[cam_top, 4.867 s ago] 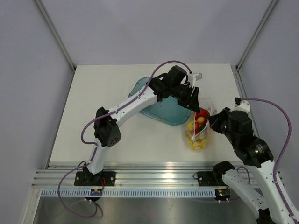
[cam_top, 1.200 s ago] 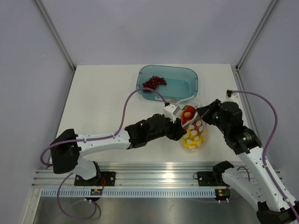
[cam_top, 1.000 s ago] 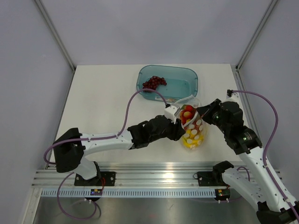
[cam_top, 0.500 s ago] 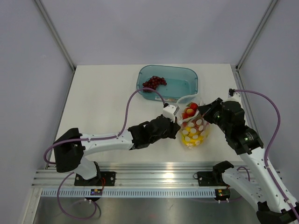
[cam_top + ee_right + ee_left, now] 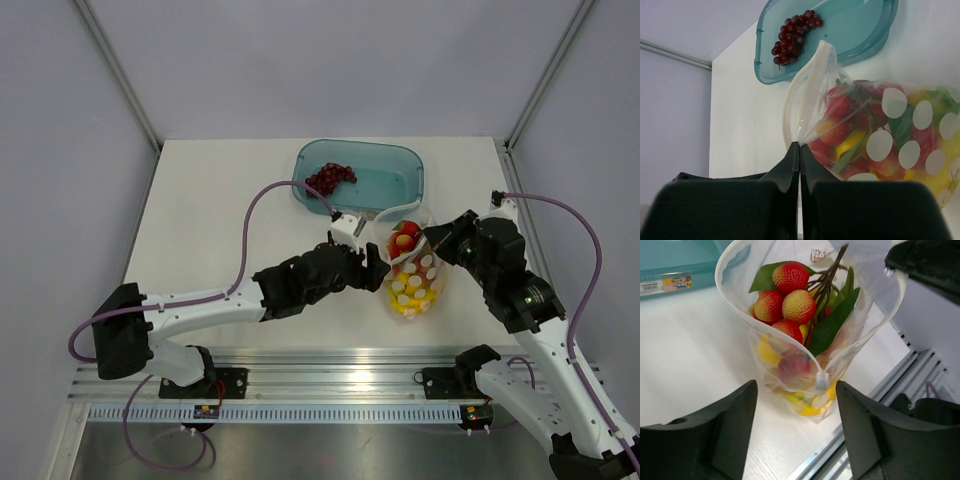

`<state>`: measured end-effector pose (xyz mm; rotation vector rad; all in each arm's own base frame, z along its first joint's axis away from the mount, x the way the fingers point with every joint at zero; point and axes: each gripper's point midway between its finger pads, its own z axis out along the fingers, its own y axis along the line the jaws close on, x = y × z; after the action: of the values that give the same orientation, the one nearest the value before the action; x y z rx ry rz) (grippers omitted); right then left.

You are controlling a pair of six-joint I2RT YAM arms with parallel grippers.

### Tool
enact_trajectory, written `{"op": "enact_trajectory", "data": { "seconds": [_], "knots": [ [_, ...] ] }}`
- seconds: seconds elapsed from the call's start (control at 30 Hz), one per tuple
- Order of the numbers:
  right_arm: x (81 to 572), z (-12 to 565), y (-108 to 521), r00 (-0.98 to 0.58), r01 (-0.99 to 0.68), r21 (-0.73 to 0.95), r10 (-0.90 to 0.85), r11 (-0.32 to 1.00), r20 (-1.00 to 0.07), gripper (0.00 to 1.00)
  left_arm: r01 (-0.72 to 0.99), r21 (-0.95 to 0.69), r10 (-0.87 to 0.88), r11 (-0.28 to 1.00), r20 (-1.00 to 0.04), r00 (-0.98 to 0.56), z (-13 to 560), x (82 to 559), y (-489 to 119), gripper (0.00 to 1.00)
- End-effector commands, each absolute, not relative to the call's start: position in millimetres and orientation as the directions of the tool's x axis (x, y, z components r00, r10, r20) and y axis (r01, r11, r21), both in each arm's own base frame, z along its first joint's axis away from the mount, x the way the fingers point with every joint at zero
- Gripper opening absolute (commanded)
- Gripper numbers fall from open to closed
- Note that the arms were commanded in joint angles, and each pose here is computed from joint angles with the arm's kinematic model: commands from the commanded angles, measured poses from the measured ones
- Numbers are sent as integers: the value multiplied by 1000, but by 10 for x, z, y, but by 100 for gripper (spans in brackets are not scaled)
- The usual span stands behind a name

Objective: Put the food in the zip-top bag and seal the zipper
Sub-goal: Zip the zipper food storage bag at the center of the board.

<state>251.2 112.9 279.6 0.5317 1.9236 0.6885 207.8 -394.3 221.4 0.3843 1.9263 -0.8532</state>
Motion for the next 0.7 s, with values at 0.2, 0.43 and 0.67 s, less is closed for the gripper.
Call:
{"op": "enact_trajectory", "data": {
  "seconds": [0.2,0.43,0.67],
  "knots": [
    [2677,3104,1138,-316,23,719,687,694,-654,0,593,-496,-177,635,-840,-513,2223,1970,-3968,75],
    [2863,2980,1251,-310,45,786,757,617,-576,0,575,-517,-195,635,-827,-528,2086,1977,-3969,76],
    [3001,2951,1328,-318,59,799,770,598,-553,0,572,-493,-168,656,-834,-525,2006,2041,-4043,76]
  ]
}}
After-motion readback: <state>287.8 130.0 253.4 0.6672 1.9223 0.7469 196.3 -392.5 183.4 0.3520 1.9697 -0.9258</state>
